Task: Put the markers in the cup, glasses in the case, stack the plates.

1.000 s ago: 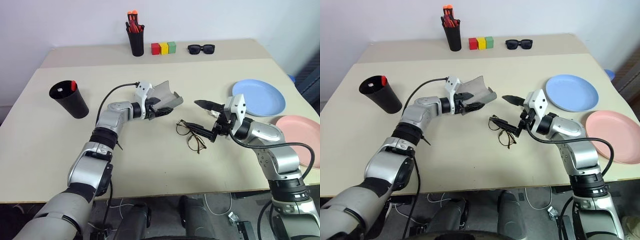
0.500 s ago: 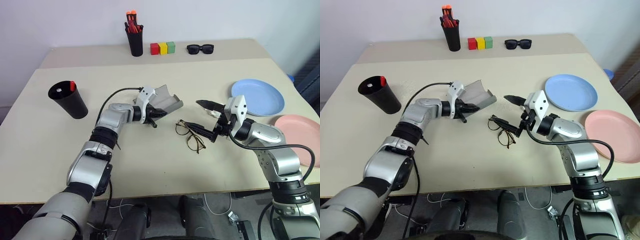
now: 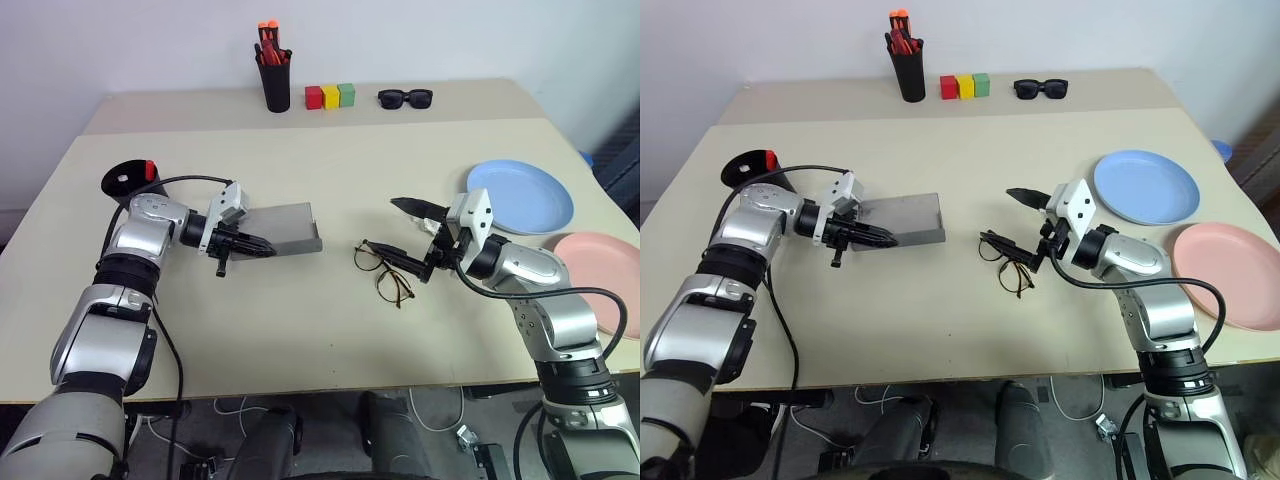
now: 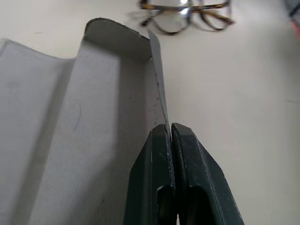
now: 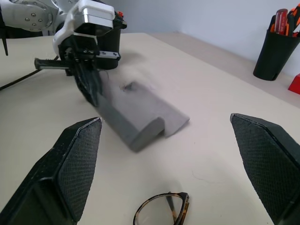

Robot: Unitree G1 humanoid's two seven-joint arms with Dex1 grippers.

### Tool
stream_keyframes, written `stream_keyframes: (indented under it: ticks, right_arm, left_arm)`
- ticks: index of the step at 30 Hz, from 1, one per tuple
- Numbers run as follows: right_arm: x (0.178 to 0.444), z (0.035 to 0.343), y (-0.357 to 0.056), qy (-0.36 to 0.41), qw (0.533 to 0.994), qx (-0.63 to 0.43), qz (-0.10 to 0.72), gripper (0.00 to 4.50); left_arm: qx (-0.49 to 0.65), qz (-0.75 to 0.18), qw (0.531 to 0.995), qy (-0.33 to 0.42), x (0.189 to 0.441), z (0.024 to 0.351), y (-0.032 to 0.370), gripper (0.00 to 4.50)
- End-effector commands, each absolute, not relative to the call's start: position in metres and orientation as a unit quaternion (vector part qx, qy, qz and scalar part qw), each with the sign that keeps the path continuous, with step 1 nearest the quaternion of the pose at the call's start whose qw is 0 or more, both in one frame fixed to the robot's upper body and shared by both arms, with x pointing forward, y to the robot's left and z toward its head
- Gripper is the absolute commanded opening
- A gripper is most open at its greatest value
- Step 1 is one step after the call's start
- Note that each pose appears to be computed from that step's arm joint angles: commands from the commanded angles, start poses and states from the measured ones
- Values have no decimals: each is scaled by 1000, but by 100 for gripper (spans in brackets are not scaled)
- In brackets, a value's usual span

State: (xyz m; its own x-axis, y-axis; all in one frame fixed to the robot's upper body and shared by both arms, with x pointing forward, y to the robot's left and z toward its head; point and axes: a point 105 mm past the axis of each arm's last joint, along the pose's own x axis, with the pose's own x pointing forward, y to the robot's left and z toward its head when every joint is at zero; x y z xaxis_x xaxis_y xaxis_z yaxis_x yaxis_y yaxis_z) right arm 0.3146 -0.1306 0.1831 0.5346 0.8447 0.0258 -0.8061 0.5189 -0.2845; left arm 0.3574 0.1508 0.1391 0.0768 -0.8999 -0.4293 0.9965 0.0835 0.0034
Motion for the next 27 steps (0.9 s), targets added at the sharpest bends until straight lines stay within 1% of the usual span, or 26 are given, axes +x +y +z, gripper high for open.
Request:
stream_keyframes:
  ticks: [1, 6, 9, 12, 14, 16, 19, 20, 23, 24, 25, 27]
  right_arm:
    - [313, 197, -130, -107, 863, -130, 477, 450]
    - [316, 197, -131, -100, 865, -126, 475, 450]
    - [317, 197, -131, -95, 867, -127, 472, 450]
    - [318, 197, -131, -94, 869, -128, 469, 450]
    - [319, 196, -131, -91, 868, -132, 469, 450]
    - [320, 193, -131, -79, 870, -139, 466, 450]
    - [324, 189, -133, -43, 882, -135, 450, 450]
    - [325, 190, -133, -33, 886, -128, 445, 450]
    - [324, 189, -133, -6, 889, -139, 436, 450]
    - [323, 190, -133, 6, 891, -148, 429, 450]
    - [321, 190, -134, 31, 894, -141, 425, 450]
    - [314, 186, -134, 79, 890, -159, 420, 450]
  left_arm:
    - [179, -685, 696, 116, 348, 150, 150, 5]
    - [188, -698, 679, 130, 340, 142, 151, 5]
    - [186, -697, 678, 139, 341, 139, 151, 5]
    - [183, -699, 678, 136, 342, 140, 148, 83]
    - [182, -703, 675, 127, 341, 140, 146, 172]
    - [183, -705, 675, 118, 340, 143, 145, 272]
    - [159, -701, 687, 104, 339, 157, 147, 415]
    - [146, -699, 693, 98, 338, 163, 149, 442]
    - [123, -696, 703, 76, 334, 176, 151, 442]
    - [114, -686, 717, 56, 332, 183, 153, 442]
    - [103, -675, 729, 41, 329, 189, 157, 442]
    - [72, -659, 748, 32, 321, 197, 163, 442]
